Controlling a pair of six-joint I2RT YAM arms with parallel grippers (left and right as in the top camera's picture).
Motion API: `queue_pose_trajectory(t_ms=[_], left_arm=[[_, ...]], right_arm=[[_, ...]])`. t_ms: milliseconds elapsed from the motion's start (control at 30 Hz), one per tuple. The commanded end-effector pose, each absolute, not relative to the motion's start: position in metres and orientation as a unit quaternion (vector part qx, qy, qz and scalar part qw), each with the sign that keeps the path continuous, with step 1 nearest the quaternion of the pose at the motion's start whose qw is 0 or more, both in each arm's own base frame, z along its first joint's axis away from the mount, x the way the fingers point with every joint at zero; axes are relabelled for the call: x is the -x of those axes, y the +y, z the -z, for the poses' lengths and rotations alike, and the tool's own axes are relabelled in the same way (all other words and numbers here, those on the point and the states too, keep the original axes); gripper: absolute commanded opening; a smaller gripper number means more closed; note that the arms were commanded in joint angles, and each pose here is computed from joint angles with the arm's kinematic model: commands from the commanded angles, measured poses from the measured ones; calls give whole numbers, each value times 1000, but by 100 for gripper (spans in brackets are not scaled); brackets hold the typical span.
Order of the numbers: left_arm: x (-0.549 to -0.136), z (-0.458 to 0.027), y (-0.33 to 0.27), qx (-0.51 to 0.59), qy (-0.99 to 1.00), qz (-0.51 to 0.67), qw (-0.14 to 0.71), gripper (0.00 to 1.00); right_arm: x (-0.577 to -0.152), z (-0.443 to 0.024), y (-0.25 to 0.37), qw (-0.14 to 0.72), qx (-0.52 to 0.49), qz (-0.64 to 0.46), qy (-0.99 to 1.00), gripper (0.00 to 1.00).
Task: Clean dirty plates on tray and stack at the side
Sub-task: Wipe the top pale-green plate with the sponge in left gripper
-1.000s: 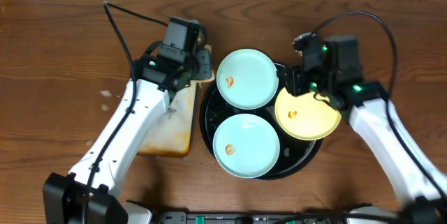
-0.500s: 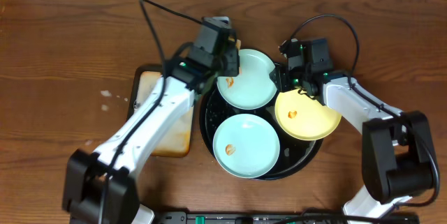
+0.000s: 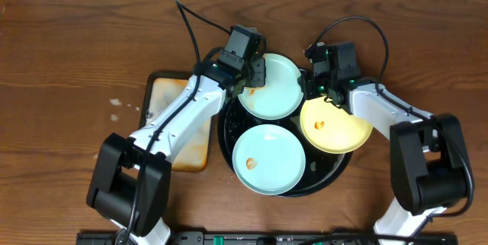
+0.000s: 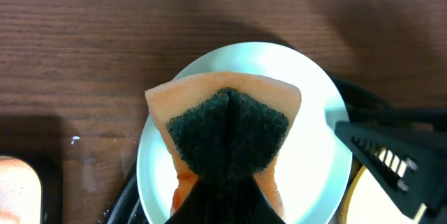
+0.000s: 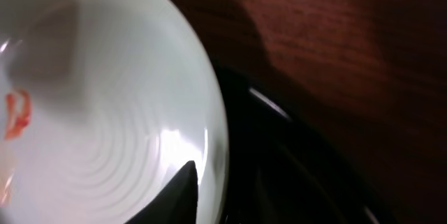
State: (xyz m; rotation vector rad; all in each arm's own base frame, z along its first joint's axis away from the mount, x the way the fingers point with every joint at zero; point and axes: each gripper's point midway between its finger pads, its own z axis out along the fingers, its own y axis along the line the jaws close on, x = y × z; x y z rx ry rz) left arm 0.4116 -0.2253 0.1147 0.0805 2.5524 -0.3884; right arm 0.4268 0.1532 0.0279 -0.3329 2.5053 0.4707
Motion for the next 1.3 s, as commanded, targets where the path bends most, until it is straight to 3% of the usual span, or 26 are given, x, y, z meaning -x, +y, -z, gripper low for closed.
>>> queue_pose_trajectory(t_ms=[0,167,267,333,467,1033,1267], left_arm=[[-417,-124,-232,-29,946,154,285,7],[-416,-124,-233,-30,945,154,285,7],[-416,-124,-234,-31,945,155,287,7],[-416,-125,-236,-32,944,156,288,7],[-416,-126,-241,-37,942,160,292,8],[-400,-27,-263,-9,971,137,197,8],[-403,-15,-226,-5,977,35,211,7]], right_arm=[[-432,-21,156,284,126,-170,935,25],[-432,-16,156,282,127,-171,936,24],[-433,-17,157,285,127,-172,934,16],[-433,-17,157,285,127,-171,934,6],[-433,-17,157,284,119,-173,936,2],[-432,-16,156,276,94,-179,940,1],[-431,-15,156,273,94,-178,941,1]])
